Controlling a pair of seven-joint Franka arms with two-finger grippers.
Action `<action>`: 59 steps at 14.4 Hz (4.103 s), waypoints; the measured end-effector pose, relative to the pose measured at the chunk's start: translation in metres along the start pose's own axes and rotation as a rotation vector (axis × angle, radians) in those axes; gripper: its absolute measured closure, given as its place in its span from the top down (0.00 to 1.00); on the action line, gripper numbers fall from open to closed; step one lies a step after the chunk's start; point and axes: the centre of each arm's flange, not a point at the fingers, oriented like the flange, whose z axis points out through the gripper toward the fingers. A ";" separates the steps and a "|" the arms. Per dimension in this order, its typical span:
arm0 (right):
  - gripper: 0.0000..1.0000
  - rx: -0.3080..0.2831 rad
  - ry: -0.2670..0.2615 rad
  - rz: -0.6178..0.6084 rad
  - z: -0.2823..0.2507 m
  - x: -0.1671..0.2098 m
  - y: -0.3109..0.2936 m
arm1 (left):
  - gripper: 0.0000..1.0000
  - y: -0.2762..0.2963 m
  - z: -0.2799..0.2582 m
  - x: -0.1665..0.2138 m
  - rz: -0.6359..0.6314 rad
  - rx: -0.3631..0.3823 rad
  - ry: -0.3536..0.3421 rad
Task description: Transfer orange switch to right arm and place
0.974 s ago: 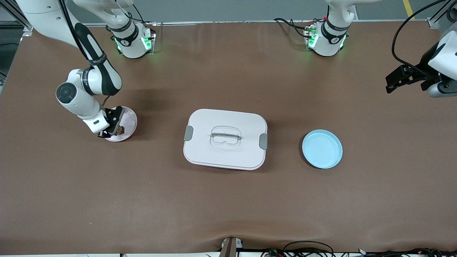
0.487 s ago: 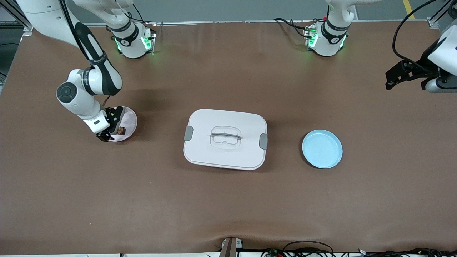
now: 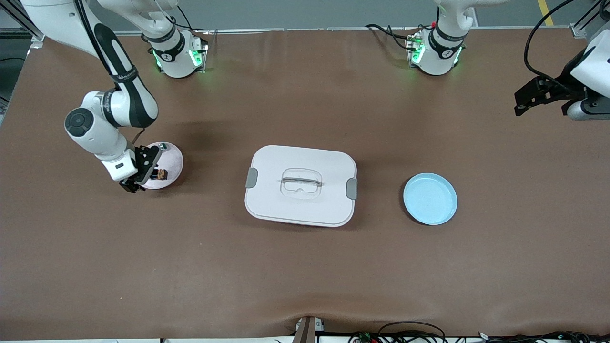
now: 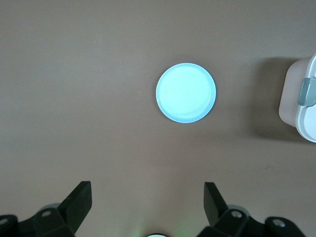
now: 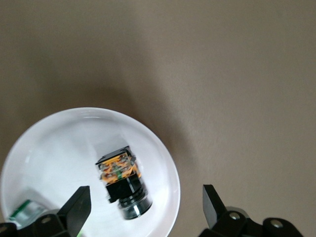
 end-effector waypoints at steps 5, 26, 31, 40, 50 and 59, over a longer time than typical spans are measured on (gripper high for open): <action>1.00 0.053 -0.037 0.308 -0.057 0.009 0.025 | 1.00 0.000 0.003 0.000 0.001 0.001 -0.009; 1.00 -0.039 0.034 1.062 -0.213 -0.008 0.088 | 1.00 0.001 0.006 0.000 0.002 0.001 -0.018; 1.00 -0.023 0.022 1.081 -0.268 -0.018 0.065 | 1.00 0.001 0.006 0.000 0.002 0.002 -0.020; 1.00 -0.008 0.095 1.180 -0.374 -0.018 0.054 | 1.00 0.001 0.008 0.000 0.002 0.002 -0.024; 1.00 0.078 -0.022 1.178 -0.390 -0.023 0.045 | 1.00 0.000 0.009 0.001 -0.001 0.002 -0.025; 1.00 0.045 0.032 1.189 -0.405 -0.045 0.000 | 1.00 -0.001 0.009 0.001 -0.003 0.001 -0.024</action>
